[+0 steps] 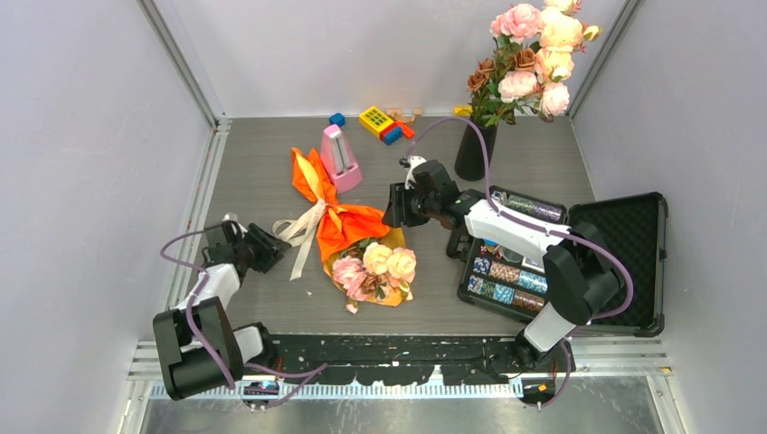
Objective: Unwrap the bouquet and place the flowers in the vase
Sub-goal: Untie the ribbon from the wrapping paper.
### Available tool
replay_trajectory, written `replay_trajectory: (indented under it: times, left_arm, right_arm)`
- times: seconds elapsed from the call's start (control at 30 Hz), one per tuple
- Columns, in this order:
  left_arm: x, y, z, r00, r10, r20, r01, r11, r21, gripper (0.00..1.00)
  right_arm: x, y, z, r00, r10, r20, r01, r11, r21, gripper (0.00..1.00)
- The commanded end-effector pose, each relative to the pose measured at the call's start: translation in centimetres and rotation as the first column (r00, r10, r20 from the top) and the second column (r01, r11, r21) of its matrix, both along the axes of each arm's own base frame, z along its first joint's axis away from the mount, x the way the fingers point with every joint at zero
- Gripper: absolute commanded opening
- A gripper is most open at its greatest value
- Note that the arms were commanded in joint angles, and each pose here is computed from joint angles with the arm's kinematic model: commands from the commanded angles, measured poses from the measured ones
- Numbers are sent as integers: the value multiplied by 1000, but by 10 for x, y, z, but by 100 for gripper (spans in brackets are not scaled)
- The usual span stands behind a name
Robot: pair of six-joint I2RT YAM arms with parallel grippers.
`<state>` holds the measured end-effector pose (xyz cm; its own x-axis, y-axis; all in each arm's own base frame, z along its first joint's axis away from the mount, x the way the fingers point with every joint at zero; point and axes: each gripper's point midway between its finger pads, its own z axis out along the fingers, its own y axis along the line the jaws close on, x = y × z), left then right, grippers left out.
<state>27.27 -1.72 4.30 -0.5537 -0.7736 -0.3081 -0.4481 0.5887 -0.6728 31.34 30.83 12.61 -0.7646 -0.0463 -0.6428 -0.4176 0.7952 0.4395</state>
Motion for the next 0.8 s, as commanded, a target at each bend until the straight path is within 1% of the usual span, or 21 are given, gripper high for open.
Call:
replay_trajectory:
  times: [0.0,0.13,0.2,0.27,0.3,0.33,0.37,0.4,0.43,0.47,0.5,0.57,0.63,0.7,0.73,0.77]
  left_arm:
    - [24,8,18,995,-23,94,19,999,39,41]
    - [29,11,16,997,-29,78,26,999,45,41]
    - [32,12,14,996,-21,84,18,999,43,42]
    - [35,13,13,996,-20,87,16,999,45,43]
    - [36,13,12,996,-20,88,16,999,46,43]
    - [37,14,10,996,-21,87,17,999,47,42]
    - [38,14,9,996,-21,87,17,999,45,39]
    - [40,13,9,996,-25,90,21,999,42,35]
    - [41,13,9,995,-30,95,26,999,36,30]
    - [42,12,8,995,-32,96,29,999,30,26]
    - [43,11,8,994,-33,101,31,999,25,24]
    - [44,11,8,994,-33,105,30,999,25,21]
    - [45,13,8,994,-30,106,27,999,31,21]
    - [45,14,7,994,-29,104,25,999,37,20]
    - [46,14,7,994,-27,105,23,999,41,18]
    - [46,15,6,994,-29,105,24,999,43,13]
  right_arm:
    - [5,16,19,998,35,45,-37,999,38,50]
    - [5,15,17,998,32,52,-33,999,29,47]
    - [6,14,17,998,29,56,-30,999,26,44]
    - [6,14,17,998,26,59,-27,999,21,39]
    - [7,14,16,998,26,59,-28,999,19,34]
    - [6,14,15,998,29,58,-30,999,17,31]
    - [6,14,14,998,30,57,-31,999,16,25]
    - [5,14,12,998,31,52,-31,999,12,23]
    - [5,14,12,998,33,52,-33,999,12,17]
    - [4,15,11,998,34,52,-35,999,12,15]
    - [4,15,9,998,35,50,-36,999,10,10]
    - [3,15,7,998,35,49,-35,999,10,4]
    - [1,15,6,998,36,48,-37,999,13,1]
    - [-1,16,4,998,42,44,-43,999,13,0]
    - [-1,17,3,998,43,42,-44,999,12,0]
    - [-2,17,1,998,45,40,-46,999,11,0]
